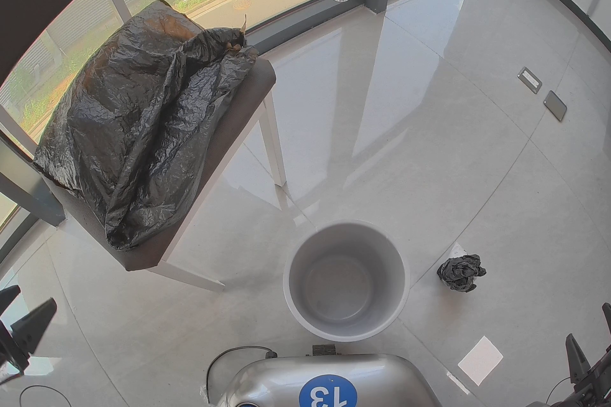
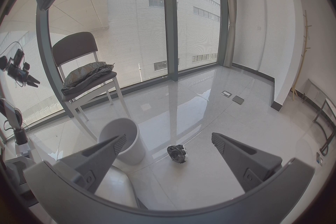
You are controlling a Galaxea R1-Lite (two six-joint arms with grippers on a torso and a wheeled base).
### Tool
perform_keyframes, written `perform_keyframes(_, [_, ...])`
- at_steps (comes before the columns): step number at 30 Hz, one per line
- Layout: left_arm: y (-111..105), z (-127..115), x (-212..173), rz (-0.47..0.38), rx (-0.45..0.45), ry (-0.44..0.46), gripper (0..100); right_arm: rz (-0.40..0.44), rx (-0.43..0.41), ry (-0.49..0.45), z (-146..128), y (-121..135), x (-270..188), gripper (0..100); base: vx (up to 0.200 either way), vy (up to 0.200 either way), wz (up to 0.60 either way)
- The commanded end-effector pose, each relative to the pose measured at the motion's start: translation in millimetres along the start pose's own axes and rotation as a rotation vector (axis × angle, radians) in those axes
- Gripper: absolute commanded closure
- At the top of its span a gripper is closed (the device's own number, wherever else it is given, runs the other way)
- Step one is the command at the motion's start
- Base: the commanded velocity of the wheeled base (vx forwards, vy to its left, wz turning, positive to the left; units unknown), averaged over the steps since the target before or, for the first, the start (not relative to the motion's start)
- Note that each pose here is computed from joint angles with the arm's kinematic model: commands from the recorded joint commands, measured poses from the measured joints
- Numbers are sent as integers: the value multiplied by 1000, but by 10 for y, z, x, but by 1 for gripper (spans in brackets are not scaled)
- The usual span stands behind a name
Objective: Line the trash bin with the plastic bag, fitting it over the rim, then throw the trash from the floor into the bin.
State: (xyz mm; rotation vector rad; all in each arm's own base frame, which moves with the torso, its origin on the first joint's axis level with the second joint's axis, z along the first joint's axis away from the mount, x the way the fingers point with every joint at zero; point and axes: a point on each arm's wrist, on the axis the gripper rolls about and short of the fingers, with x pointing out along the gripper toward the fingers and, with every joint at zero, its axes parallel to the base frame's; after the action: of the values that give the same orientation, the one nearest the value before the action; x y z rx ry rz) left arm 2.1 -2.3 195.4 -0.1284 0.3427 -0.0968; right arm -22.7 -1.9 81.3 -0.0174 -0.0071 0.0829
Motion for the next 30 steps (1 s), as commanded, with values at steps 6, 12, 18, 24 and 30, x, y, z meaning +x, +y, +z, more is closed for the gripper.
perform_keyframes(6, [-60,731,351,3,-197,112,0,1,-5,0,-52,1,0,0,0,0,0])
perform_keyframes(12, [-92,775,586,-9,-358,200,0,8,-13,0,-52,2,0,0,0,0,0])
perform_keyframes(18, [-173,791,759,-36,-448,280,0,6,-13,0,-52,2,0,0,0,0,0])
perform_keyframes(24, [-319,749,1061,-27,-492,356,0,6,-13,0,-52,2,0,0,0,0,0])
perform_keyframes(30, [-336,723,1297,30,-489,373,0,6,-15,0,-52,2,0,0,0,0,0])
